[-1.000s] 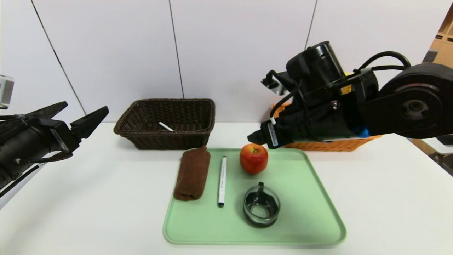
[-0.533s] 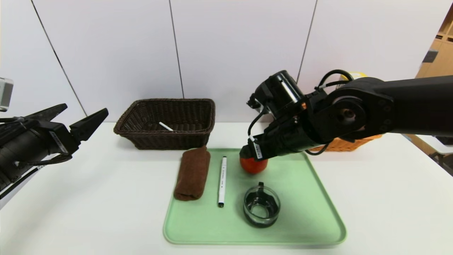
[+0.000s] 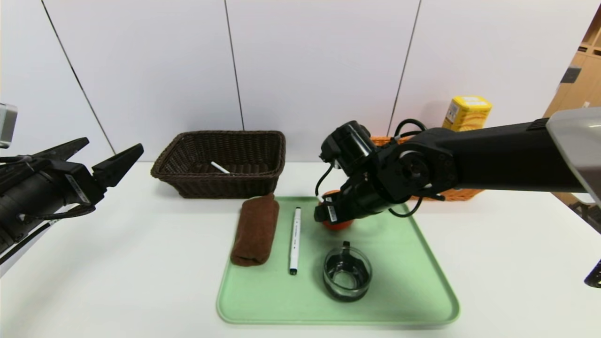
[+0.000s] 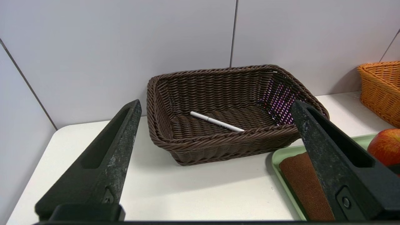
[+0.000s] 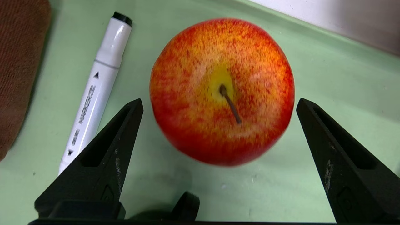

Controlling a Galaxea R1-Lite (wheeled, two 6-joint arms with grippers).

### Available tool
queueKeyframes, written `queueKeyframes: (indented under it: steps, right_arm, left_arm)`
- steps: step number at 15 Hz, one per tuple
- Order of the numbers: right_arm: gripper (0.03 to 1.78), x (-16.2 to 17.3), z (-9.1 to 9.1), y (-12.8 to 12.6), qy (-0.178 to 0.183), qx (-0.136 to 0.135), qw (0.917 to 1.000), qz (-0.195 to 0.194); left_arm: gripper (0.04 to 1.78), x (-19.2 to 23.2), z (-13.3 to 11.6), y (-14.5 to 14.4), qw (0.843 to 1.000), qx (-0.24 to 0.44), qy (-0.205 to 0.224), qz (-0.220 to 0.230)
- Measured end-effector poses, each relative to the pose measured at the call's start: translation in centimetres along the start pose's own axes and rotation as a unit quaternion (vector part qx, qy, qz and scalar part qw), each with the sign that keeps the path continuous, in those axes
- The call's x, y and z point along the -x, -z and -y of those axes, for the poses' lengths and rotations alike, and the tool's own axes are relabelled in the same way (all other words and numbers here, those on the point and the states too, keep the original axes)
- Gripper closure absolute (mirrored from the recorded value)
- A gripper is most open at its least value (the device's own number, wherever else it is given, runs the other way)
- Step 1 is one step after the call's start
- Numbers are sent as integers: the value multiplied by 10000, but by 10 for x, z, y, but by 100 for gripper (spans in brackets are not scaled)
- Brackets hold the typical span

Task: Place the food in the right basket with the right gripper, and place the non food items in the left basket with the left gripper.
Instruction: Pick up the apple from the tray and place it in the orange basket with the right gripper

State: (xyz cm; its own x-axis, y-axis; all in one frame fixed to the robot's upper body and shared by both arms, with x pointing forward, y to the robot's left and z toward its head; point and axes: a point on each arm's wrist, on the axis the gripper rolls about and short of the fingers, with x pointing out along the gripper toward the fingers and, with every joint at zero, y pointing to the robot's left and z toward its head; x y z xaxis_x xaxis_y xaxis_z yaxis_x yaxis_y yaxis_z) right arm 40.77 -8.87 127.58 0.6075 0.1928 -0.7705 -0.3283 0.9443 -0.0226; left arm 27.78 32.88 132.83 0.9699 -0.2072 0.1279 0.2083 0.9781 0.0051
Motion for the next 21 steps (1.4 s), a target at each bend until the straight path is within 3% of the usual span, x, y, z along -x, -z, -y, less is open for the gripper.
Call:
queueKeyframes:
  steps: [3, 5, 7, 13, 18, 19, 21]
  right_arm:
    - [12, -9, 1, 1, 37, -30, 10000, 20]
    - [43, -11, 0, 1, 73, -27, 10000, 18]
    - [59, -12, 0, 0, 62, -29, 10000, 8]
    - [62, -2, -2, -2, 9, -15, 9999, 120]
    - [62, 67, 3, -18, -257, -84, 9951, 952]
    - [62, 83, 7, -24, -327, -121, 9912, 1276]
    - [62, 106, 22, -40, -364, -209, 9758, 2148]
  left_arm:
    - [13, 0, 0, 1, 10000, 3, 0, -14]
    - [13, 0, 0, 1, 10000, 8, 2, -27]
    - [13, 0, 0, 1, 10000, 10, -1, -28]
    - [13, 0, 0, 2, 10000, 12, 1, -47]
    - [13, -1, 0, 2, 10000, 79, 8, -38]
    - [13, -1, 0, 2, 9999, 102, 6, -40]
    - [13, -2, 0, 2, 9999, 110, 6, -49]
